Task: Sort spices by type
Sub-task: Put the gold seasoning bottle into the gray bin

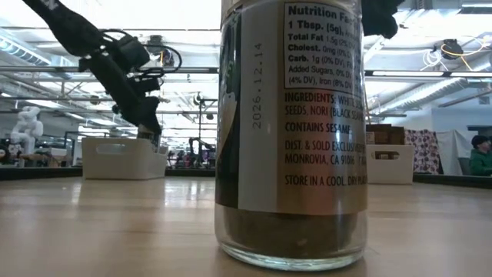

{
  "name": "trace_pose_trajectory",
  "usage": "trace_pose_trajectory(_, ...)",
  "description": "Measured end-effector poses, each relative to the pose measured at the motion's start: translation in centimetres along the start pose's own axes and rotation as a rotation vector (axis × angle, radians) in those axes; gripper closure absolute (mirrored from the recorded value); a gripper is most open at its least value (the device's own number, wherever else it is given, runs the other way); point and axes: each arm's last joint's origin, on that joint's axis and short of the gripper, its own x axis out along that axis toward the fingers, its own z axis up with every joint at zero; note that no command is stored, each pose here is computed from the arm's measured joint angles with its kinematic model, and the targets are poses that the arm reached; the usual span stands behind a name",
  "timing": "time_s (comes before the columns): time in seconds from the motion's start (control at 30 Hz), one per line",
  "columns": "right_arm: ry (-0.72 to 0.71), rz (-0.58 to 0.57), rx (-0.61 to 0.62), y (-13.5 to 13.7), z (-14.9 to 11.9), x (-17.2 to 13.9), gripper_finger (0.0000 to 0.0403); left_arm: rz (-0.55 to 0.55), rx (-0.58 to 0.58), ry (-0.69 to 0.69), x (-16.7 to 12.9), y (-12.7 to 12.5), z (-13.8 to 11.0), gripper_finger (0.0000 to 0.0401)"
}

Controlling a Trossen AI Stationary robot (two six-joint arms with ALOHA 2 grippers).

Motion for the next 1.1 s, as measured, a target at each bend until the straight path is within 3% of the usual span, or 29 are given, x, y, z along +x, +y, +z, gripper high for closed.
trace_pose_trajectory(0.63, -0.055, -0.091, 0.038, -3.0, 0.2, -1.0, 0.0177, -0.014, -0.008, 0.01, 2.3, 0.3, -0.3, 0.0113)
trace_pose_trajectory(0.87, -0.056, -0.097, 0.033, -3.1, 0.2, -1.0, 0.0177, -0.016, -0.006, 0.022, 2.3, 0.3, -0.4, 0.0081)
trace_pose_trajectory(1.1, -0.054, -0.092, 0.041, -3.1, 0.2, -1.0, 0.0177, -0.015, -0.009, 0.024, 2.3, 0.3, -0.4, 0.0073)
